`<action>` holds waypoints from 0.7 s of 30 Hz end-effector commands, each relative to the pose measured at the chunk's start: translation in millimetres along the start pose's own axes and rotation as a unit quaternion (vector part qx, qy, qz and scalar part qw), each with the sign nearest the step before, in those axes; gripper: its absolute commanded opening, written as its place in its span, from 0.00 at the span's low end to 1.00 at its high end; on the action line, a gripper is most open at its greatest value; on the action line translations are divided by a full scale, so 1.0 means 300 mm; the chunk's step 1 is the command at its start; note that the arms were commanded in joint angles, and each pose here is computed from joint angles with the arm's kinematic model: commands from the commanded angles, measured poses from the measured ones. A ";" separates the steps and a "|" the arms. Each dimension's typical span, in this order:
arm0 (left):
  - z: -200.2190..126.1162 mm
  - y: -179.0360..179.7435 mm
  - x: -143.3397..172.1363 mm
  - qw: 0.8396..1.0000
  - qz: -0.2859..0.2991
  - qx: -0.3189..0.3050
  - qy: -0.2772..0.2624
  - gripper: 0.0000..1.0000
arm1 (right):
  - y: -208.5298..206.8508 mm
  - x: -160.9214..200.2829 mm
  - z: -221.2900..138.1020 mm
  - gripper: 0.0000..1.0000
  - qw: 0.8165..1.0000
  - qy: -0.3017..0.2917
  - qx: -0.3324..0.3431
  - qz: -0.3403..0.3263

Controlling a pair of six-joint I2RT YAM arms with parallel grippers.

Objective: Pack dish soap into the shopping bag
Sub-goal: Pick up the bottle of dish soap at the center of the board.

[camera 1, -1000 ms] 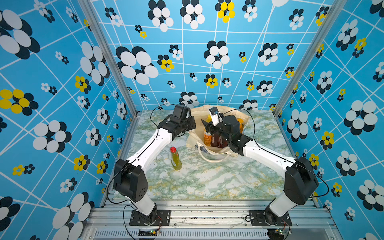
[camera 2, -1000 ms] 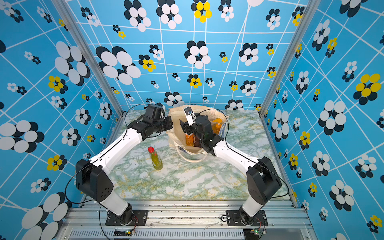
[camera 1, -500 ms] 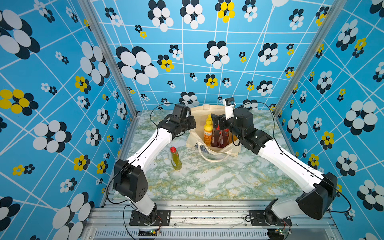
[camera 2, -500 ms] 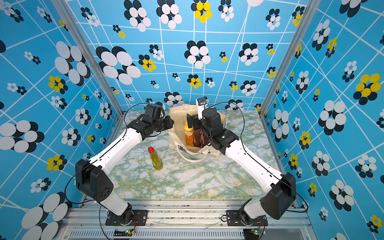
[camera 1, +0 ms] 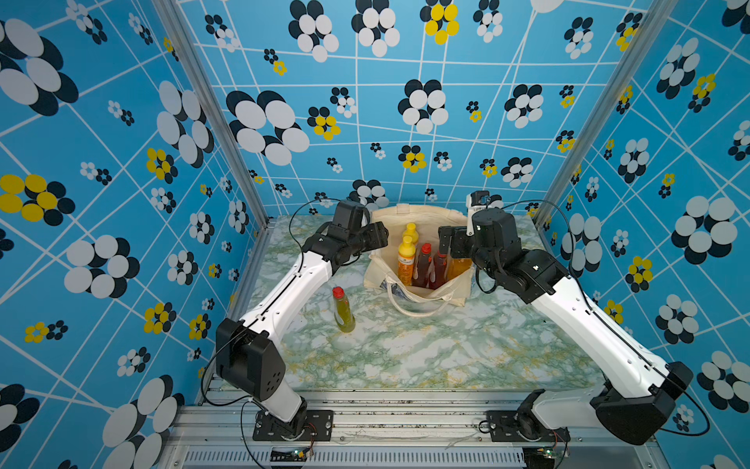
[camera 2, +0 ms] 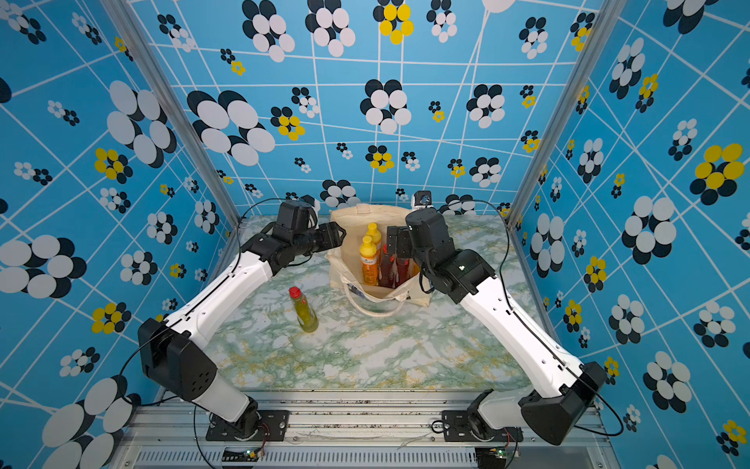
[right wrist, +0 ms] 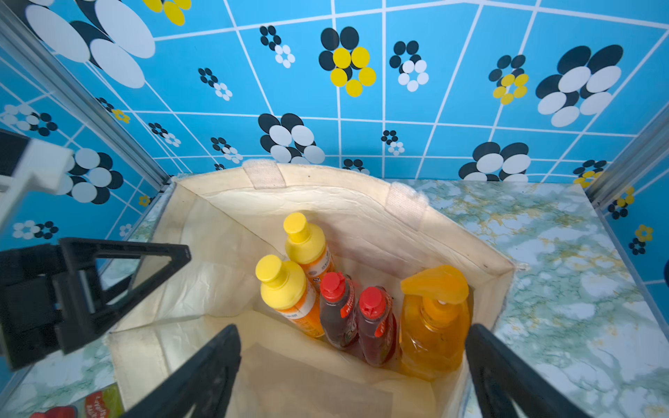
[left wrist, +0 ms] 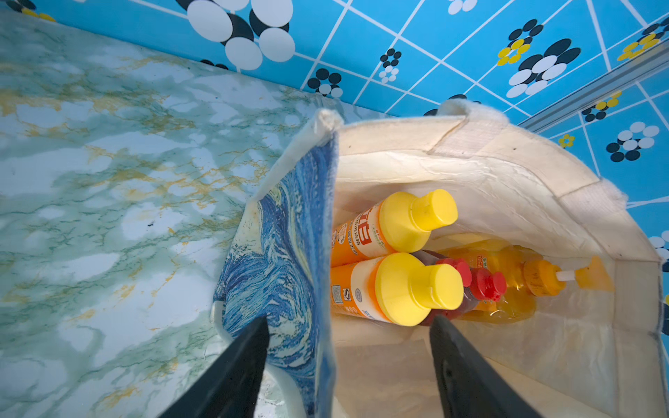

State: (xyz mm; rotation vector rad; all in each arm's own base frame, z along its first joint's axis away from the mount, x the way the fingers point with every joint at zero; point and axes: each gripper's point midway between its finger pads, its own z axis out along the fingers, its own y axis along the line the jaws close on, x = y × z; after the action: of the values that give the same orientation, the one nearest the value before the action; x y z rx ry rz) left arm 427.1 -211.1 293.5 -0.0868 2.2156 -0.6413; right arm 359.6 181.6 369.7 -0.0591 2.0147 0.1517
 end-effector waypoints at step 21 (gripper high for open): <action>-0.497 0.362 0.207 0.955 0.005 -0.295 0.028 0.92 | -0.133 0.050 -0.049 0.99 0.998 -0.010 0.043 0.036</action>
State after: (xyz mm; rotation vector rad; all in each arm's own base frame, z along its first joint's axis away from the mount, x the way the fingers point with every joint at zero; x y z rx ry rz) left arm 317.7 -94.9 301.1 -0.2986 2.3184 -0.1158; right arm 343.0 146.9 349.2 0.0286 2.0492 0.1012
